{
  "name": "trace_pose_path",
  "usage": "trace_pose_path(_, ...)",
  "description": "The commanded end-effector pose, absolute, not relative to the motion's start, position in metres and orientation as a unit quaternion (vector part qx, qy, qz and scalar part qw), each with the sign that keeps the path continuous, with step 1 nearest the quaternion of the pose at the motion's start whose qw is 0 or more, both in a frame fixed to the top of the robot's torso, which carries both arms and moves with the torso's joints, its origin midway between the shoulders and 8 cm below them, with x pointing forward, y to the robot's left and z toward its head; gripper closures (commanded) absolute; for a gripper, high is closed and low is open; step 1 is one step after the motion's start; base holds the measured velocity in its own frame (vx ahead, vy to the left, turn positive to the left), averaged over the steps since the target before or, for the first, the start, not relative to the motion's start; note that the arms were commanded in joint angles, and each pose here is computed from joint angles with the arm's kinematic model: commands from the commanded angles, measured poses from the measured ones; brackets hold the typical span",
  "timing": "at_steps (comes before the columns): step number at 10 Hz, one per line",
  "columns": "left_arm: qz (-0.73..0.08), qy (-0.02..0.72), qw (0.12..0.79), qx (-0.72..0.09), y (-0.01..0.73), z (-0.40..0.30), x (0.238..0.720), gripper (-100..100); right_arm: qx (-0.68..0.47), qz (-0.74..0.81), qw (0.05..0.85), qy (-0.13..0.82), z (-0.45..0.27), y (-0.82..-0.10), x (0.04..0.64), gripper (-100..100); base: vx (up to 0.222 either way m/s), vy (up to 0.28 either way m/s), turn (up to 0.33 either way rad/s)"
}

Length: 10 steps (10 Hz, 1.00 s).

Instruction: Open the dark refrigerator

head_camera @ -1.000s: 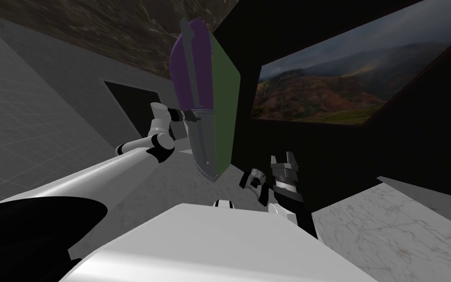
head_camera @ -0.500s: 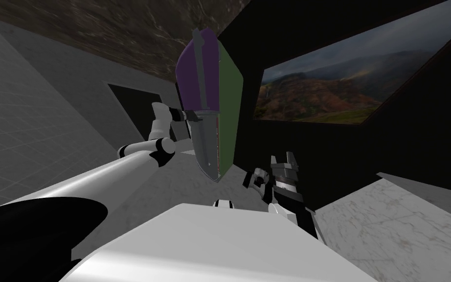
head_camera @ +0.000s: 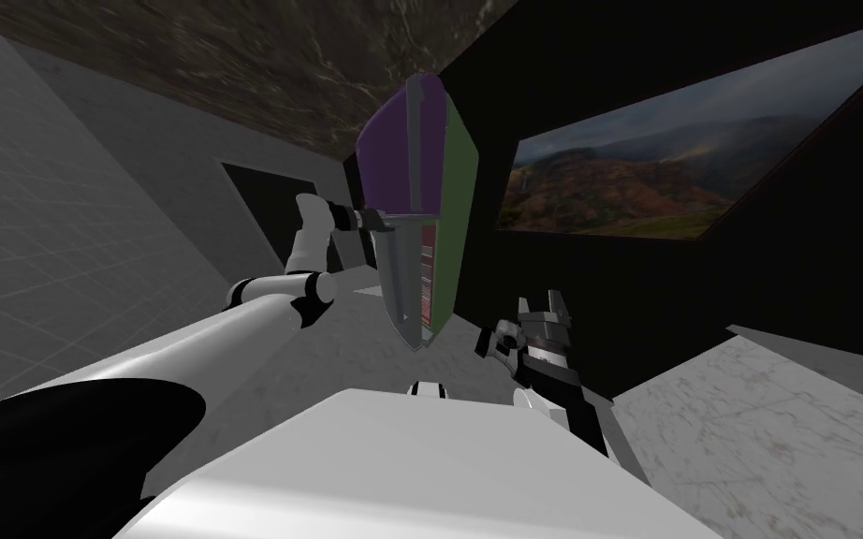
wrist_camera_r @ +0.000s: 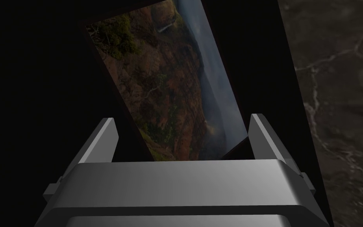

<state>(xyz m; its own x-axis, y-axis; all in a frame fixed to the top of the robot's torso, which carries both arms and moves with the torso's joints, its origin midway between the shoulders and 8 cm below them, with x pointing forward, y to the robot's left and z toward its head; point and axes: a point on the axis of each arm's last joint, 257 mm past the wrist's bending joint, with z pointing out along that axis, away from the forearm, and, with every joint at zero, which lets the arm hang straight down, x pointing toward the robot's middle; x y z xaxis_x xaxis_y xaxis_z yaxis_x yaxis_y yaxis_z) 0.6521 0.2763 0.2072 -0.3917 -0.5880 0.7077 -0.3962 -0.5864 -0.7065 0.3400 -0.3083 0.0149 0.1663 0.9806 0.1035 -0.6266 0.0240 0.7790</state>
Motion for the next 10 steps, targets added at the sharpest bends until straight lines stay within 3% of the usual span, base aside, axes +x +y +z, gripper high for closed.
trace_pose_path(1, -0.717, 0.456, 0.071, -0.523, 0.259, 0.230, 0.639, 100, 0.362, 0.598, 0.672, 0.245, 0.015, -0.308, 0.340, 0, -0.053, 0.237, 0.000)
trace_pose_path(10, -0.702, 0.509, -0.027, -0.498, 0.161, 0.203, 0.600, 100, 0.362, 0.598, 0.672, 0.245, 0.015, -0.308, 0.340, 0, -0.035, 0.219, 0.000)
